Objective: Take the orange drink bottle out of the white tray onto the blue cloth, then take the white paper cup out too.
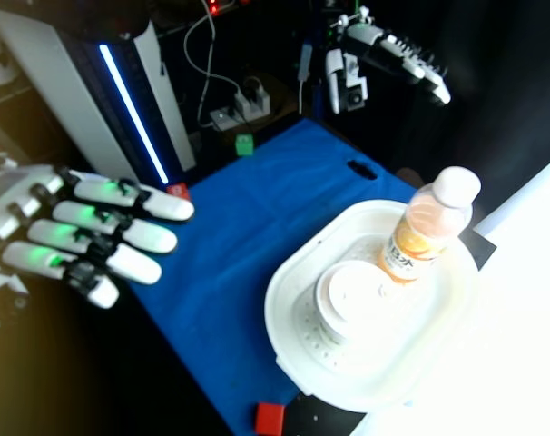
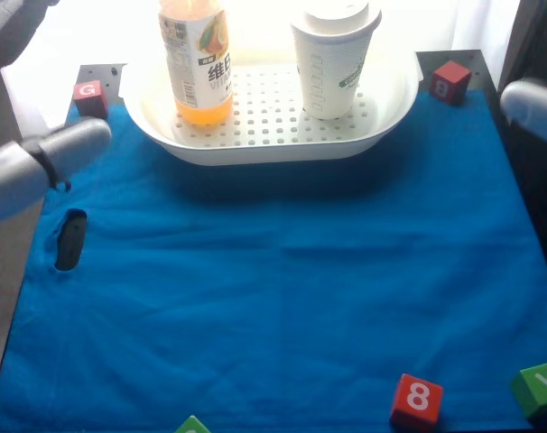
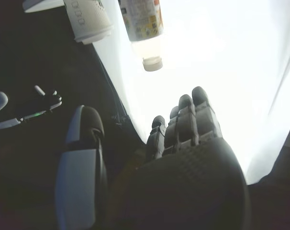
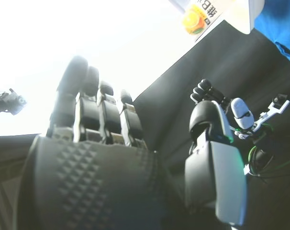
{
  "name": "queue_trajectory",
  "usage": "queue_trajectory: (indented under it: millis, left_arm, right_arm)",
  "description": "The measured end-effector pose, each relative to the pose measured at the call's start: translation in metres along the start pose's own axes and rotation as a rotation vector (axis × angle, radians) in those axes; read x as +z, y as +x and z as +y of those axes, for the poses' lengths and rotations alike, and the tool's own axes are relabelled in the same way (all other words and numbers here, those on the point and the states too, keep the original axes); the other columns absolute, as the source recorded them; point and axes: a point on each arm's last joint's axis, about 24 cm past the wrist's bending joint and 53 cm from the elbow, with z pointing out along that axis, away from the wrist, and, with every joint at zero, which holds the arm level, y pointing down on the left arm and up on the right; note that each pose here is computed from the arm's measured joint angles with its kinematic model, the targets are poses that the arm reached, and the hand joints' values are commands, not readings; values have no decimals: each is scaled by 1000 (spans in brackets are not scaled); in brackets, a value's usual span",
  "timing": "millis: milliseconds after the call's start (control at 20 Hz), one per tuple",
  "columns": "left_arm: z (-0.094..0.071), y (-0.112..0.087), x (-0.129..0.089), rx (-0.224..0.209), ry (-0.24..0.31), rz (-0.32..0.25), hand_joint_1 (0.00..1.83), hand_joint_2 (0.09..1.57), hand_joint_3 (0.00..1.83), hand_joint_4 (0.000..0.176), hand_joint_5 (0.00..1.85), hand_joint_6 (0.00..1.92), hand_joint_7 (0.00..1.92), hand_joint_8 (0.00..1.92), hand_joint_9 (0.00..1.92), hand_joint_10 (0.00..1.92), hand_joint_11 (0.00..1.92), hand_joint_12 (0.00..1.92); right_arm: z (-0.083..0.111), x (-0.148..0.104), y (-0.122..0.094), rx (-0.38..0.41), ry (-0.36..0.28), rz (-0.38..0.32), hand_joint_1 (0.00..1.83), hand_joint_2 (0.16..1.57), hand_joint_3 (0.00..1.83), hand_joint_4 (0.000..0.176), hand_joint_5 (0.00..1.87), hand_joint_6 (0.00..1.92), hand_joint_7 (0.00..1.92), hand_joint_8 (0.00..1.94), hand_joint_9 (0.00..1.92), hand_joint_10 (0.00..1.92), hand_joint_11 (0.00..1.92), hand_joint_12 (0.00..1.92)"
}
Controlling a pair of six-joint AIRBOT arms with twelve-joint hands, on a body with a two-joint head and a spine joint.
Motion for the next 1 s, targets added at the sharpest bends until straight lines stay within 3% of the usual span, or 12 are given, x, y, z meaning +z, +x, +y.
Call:
queue_trajectory:
  millis: [50,200,300,400,500,600,700,750,800,850,900,1000]
  left_arm:
    - [-1,-1,1,1,6,-2,518,1239,1,115,0,0,0,0,0,0,0,107]
    - [-2,-1,1,0,10,-2,496,1249,1,127,0,0,0,0,0,0,0,115]
    - [-2,-3,3,5,14,-5,539,1243,0,102,0,0,0,0,0,0,0,130]
    - [-1,-6,11,3,15,-18,555,1230,0,92,0,0,0,0,0,0,0,218]
    - [5,-3,18,-28,3,-28,534,1208,0,91,0,0,0,0,0,0,0,361]
    - [14,10,35,-72,-11,-2,511,1190,0,67,0,0,0,0,0,0,0,268]
    - [30,26,50,-118,-45,39,510,1134,0,111,0,0,0,0,10,4,0,681]
    - [34,31,54,-128,-56,51,488,1109,0,106,0,0,20,4,47,23,0,923]
    - [42,38,61,-158,-82,66,570,1082,0,132,0,0,3,0,45,26,0,1262]
    - [46,43,67,-179,-91,79,590,1068,0,134,0,0,0,0,67,42,0,1517]
    - [49,47,74,-188,-97,94,598,1055,0,117,0,0,0,0,99,59,0,1565]
    - [56,53,90,-209,-118,111,653,1030,0,121,0,0,0,0,17,26,0,1574]
  right_arm:
    - [0,0,-2,-6,-3,0,39,1488,41,0,0,0,0,0,0,0,0,0]
    - [1,-1,-7,-14,-7,-10,0,1492,30,0,0,0,0,0,0,0,0,0]
    - [1,-1,-8,-18,-6,-9,0,1470,18,0,0,0,0,0,0,0,0,0]
    - [2,-1,-10,-21,-13,-15,3,1476,19,0,0,0,0,0,0,0,0,0]
    - [3,-1,-10,-22,-15,-14,4,1468,9,0,0,0,0,0,0,0,0,0]
    - [2,-1,-10,-22,-14,-13,47,1471,7,0,0,0,0,0,0,0,0,0]
    - [4,-1,-9,-23,-21,-11,92,1463,1,0,0,0,0,0,0,0,0,0]
    - [3,-1,-9,-22,-18,-12,209,1458,0,0,0,0,0,0,0,0,0,0]
    - [1,-1,-10,-19,-11,-16,209,1460,0,0,0,0,0,0,0,0,0,0]
    - [1,-1,-11,-19,-9,-17,179,1465,1,0,0,0,0,0,0,0,0,0]
    - [1,-1,-10,-19,-9,-17,125,1483,8,0,0,0,0,0,0,0,0,0]
    - [4,-1,-9,-21,-19,-12,80,1485,6,0,0,0,0,0,0,0,0,0]
